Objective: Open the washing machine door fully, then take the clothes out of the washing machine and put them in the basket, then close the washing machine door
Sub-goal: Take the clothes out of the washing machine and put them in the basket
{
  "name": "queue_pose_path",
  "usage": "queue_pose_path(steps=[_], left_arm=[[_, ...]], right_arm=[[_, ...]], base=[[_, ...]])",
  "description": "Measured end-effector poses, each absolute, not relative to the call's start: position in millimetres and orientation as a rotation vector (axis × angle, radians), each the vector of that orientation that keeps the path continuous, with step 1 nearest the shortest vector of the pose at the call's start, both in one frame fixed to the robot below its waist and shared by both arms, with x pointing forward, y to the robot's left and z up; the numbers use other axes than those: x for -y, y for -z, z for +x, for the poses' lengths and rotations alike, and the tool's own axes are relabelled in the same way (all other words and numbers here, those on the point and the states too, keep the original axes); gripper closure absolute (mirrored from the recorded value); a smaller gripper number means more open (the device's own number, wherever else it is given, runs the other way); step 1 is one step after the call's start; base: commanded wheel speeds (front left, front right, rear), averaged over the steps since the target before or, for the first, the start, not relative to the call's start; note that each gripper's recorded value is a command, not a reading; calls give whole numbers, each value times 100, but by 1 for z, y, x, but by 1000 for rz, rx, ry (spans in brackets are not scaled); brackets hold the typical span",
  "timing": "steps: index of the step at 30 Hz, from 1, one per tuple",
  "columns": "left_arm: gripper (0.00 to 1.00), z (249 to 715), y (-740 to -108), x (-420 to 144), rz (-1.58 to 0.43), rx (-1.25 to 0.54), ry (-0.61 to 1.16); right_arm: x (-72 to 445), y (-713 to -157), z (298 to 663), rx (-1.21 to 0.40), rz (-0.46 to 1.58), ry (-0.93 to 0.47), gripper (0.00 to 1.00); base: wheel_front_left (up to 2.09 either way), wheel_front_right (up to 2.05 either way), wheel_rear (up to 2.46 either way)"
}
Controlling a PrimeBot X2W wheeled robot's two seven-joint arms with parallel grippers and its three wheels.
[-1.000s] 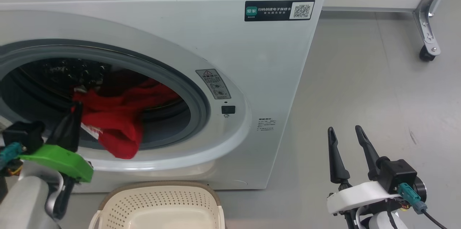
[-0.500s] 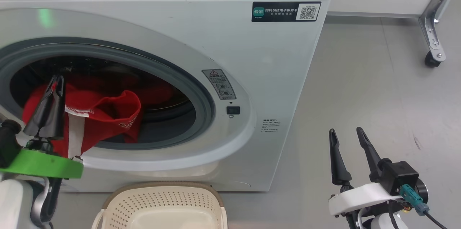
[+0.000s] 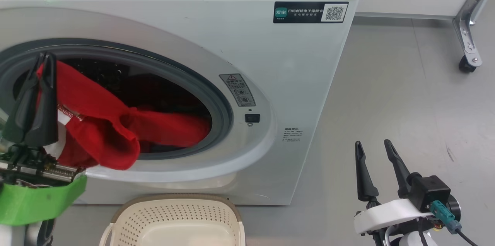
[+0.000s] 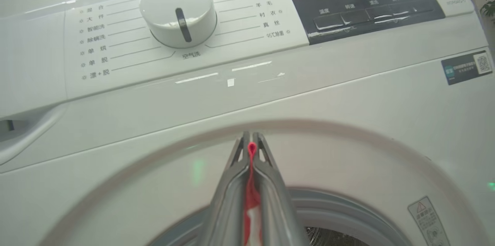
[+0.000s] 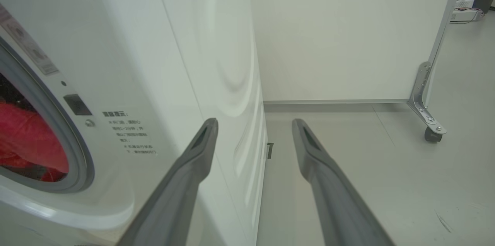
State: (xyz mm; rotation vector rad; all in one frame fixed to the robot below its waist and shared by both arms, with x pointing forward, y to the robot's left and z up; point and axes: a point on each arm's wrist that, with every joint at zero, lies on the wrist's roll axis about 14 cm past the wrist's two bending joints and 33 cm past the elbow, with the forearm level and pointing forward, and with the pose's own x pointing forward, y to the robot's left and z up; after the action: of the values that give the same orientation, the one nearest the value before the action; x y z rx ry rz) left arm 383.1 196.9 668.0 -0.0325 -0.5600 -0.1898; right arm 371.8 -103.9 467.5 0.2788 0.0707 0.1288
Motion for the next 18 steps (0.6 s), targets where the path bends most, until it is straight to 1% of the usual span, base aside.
queue_pose_path(steps=[2,5,7,12,18], left_arm=[[100,380,-666,-195,-36,557,192],[100,376,-645,-190,-54,490,206],[100,374,-618,-184,-84,402,221],[100,351,-522,-170,-152,84,258],[100,341,-473,-162,-163,-83,294]], right_arm=[[104,-467,372,-72,279,-129,0],[104,-466,372,-75,279,-130,0],[104,-465,371,-77,279,-131,0],[102,-463,370,-85,281,-136,0],[103,-457,369,-103,282,-132,0]], base=[[0,0,0],[0,0,0],[0,0,0],[0,0,0],[0,0,0]])
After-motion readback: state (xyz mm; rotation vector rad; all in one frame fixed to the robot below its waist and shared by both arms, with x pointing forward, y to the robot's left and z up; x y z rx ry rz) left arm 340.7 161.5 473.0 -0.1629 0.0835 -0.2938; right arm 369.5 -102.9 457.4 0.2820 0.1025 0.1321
